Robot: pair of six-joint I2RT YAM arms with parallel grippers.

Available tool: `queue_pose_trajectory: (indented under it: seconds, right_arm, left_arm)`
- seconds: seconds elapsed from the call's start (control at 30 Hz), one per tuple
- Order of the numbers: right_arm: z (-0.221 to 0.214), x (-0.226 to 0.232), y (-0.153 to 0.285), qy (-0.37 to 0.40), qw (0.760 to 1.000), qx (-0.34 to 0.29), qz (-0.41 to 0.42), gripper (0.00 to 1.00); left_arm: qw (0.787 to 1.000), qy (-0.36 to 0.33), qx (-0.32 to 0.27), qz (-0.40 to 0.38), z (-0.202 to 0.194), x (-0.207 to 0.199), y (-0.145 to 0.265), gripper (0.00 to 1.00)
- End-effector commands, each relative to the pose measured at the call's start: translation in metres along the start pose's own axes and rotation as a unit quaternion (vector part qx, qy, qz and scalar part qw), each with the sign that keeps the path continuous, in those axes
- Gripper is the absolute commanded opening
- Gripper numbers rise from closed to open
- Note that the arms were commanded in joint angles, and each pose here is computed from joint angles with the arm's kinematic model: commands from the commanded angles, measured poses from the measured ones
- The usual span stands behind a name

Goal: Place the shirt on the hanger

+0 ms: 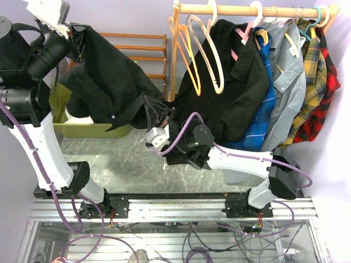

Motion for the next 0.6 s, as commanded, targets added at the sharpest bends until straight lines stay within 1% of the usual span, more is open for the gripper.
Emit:
queue_pose_trajectory:
  seconds: [0.0,0.1,0.23,0.33,0.4,0.47,0.5,0.57]
  right_arm:
    - [0.039,-0.043,-0.012,-0.025,0.998,-0.054,-0.033,0.0]
    - [0.076,-0.081,-0.02,-0.082,0.993,-0.08,-0.019,0.0]
    - [0.129,-0.14,-0.018,-0.104,0.984,-0.141,-0.037,0.0]
    - [0.153,-0.171,-0.015,-0.12,0.978,-0.163,-0.047,0.0]
    - [0.16,-0.184,-0.013,-0.132,0.976,-0.162,-0.055,0.0]
    - [0.156,-0.184,-0.009,-0.145,0.977,-0.148,-0.055,0.0]
    - [0.151,-0.179,-0.005,-0.156,0.977,-0.135,-0.051,0.0]
    - [0.137,-0.167,0.008,-0.194,0.974,-0.108,-0.046,0.0]
  left_arm:
    - [0.997,-0.021,-0.066,-0.022,0.046,-0.017,0.027,0.15]
    - [0.993,-0.029,-0.111,-0.031,0.072,-0.025,0.042,0.15]
    - [0.983,-0.034,-0.177,-0.04,0.104,-0.031,0.054,0.16]
    - [0.975,-0.037,-0.213,-0.052,0.119,-0.03,0.058,0.16]
    - [0.974,-0.017,-0.211,-0.077,0.115,-0.028,0.049,0.16]
    - [0.979,0.019,-0.18,-0.098,0.094,-0.022,0.029,0.17]
    - [0.981,0.039,-0.159,-0.101,0.079,-0.018,0.018,0.17]
    - [0.985,0.091,-0.095,-0.108,0.031,-0.009,-0.011,0.17]
Point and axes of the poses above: each gripper's point midway between its finger pads, its own y axis back along the fingers, its own x axis along the line the jaws close on, z = x × y, the point moved 4 cm from there along y, back along the fingers, and after that the axes turned 8 degrees about -y, right-handed, at the moved point
